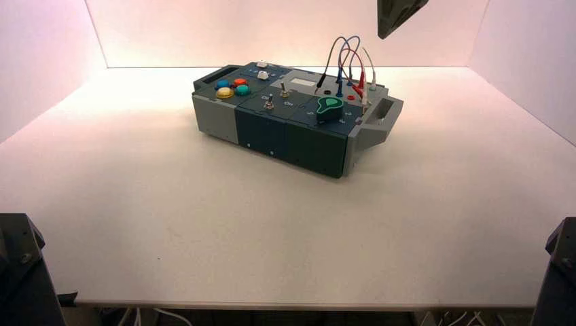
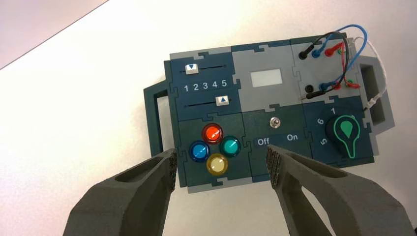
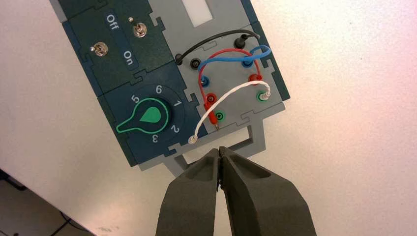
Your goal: Push the yellow button with the right gripper.
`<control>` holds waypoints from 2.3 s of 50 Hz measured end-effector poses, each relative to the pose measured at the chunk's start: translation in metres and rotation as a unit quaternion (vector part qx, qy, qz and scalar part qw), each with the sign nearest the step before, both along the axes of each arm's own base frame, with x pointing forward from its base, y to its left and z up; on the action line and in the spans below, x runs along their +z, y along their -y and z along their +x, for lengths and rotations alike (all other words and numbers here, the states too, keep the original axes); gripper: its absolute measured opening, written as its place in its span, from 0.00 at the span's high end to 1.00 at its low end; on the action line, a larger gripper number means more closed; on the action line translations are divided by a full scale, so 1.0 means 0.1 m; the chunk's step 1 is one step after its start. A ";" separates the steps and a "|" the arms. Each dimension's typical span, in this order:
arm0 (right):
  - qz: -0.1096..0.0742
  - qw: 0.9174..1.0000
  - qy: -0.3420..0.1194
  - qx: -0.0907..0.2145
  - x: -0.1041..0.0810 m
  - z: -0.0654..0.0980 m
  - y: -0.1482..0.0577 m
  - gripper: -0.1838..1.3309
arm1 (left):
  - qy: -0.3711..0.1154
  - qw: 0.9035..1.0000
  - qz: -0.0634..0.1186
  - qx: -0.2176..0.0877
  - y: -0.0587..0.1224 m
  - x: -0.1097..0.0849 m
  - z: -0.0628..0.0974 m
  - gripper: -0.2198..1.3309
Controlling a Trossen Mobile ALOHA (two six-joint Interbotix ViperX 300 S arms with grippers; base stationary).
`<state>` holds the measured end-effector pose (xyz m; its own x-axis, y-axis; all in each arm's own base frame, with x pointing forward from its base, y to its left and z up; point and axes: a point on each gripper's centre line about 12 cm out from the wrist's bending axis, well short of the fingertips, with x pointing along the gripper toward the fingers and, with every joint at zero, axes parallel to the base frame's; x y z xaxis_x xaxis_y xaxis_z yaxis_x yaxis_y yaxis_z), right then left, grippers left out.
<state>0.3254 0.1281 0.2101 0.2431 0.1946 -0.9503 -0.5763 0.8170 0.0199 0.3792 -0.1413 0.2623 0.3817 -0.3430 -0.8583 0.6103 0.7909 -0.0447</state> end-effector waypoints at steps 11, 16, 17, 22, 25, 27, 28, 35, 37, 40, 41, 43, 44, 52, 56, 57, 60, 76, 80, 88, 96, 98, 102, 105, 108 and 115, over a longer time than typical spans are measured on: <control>0.001 1.000 0.005 0.000 0.00 0.01 0.00 0.97 | 0.001 1.000 0.000 0.000 0.00 0.00 -0.01 0.00; 0.000 1.000 0.011 -0.001 -0.01 0.02 0.00 0.97 | 0.008 1.000 -0.002 0.002 -0.01 0.02 -0.01 0.00; 0.000 1.000 0.014 -0.001 -0.01 0.03 0.00 0.97 | 0.014 1.000 -0.003 0.004 -0.01 0.03 -0.01 0.00; 0.004 1.000 0.026 -0.002 0.00 0.05 0.00 0.97 | 0.024 1.000 -0.005 0.006 -0.02 0.07 -0.03 0.00; 0.006 0.999 0.032 -0.003 0.02 0.06 -0.01 0.97 | 0.035 0.999 -0.007 0.007 -0.03 0.12 -0.04 0.00; 0.007 0.999 0.035 -0.003 0.03 0.06 -0.01 0.97 | 0.041 0.999 -0.008 0.008 -0.03 0.14 -0.05 0.00; 0.008 0.999 0.037 -0.003 0.04 0.06 -0.01 0.97 | 0.046 0.999 -0.009 0.008 -0.04 0.17 -0.05 0.00; 0.006 1.000 0.029 0.004 0.09 0.03 -0.04 0.97 | 0.068 0.998 -0.014 0.012 -0.06 0.27 -0.10 0.01; 0.005 1.000 0.025 0.006 0.11 0.03 -0.05 0.97 | 0.075 0.997 -0.014 0.012 -0.07 0.31 -0.11 0.01; 0.006 1.000 0.025 0.012 0.19 0.04 -0.09 0.97 | 0.083 0.996 -0.015 0.013 -0.08 0.36 -0.13 0.02; 0.007 0.999 0.027 0.017 0.24 0.04 -0.12 0.97 | 0.085 0.996 -0.016 0.014 -0.09 0.38 -0.13 0.03; 0.009 0.999 0.030 0.021 0.29 0.06 -0.16 0.97 | 0.088 0.996 -0.015 0.016 -0.11 0.39 -0.14 0.03; 0.010 0.999 0.032 0.025 0.33 0.06 -0.18 0.97 | 0.090 0.996 -0.015 0.019 -0.12 0.41 -0.14 0.03; 0.018 0.997 0.049 0.057 0.59 0.05 -0.42 0.97 | 0.103 0.993 -0.019 0.050 -0.34 0.51 -0.12 0.03; 0.023 0.995 0.059 0.075 0.71 0.04 -0.56 0.97 | 0.111 0.991 -0.019 0.070 -0.49 0.56 -0.10 0.03; 0.024 0.995 0.061 0.080 0.74 0.03 -0.60 0.97 | 0.112 0.991 -0.019 0.076 -0.53 0.57 -0.10 0.03; 0.026 0.994 0.064 0.090 0.78 0.02 -0.67 0.97 | 0.116 0.990 -0.019 0.084 -0.59 0.59 -0.10 0.03; 0.026 0.984 0.053 0.171 0.82 -0.18 -1.28 0.97 | 0.098 0.988 -0.017 0.121 -0.84 0.53 -0.26 0.52; 0.023 0.981 0.045 0.185 0.77 -0.24 -1.38 0.97 | 0.081 0.989 -0.015 0.124 -0.87 0.44 -0.36 0.69; 0.018 0.977 0.032 0.209 0.68 -0.34 -1.55 0.97 | 0.039 0.992 -0.005 0.122 -0.91 0.24 -0.56 0.70; 0.013 0.976 0.024 0.218 0.61 -0.37 -1.61 0.97 | -0.002 0.993 0.004 0.114 -0.91 0.10 -0.74 0.70; 0.012 0.976 0.022 0.219 0.60 -0.37 -1.62 0.97 | -0.007 0.994 0.005 0.112 -0.92 0.10 -0.78 0.70; 0.010 0.976 0.019 0.218 0.57 -0.36 -1.63 0.97 | -0.012 0.995 0.010 0.102 -0.92 0.10 -0.86 0.74; 0.009 0.976 0.017 0.218 0.55 -0.34 -1.65 0.97 | -0.012 0.995 0.014 0.095 -0.92 0.11 -0.90 0.83; 0.007 0.976 0.015 0.218 0.52 -0.32 -1.67 0.97 | -0.007 0.996 0.018 0.086 -0.93 0.15 -0.96 0.98; 0.003 0.976 0.011 0.219 0.45 -0.24 -1.74 0.97 | 0.009 0.996 0.016 0.084 -0.94 0.22 -1.11 0.96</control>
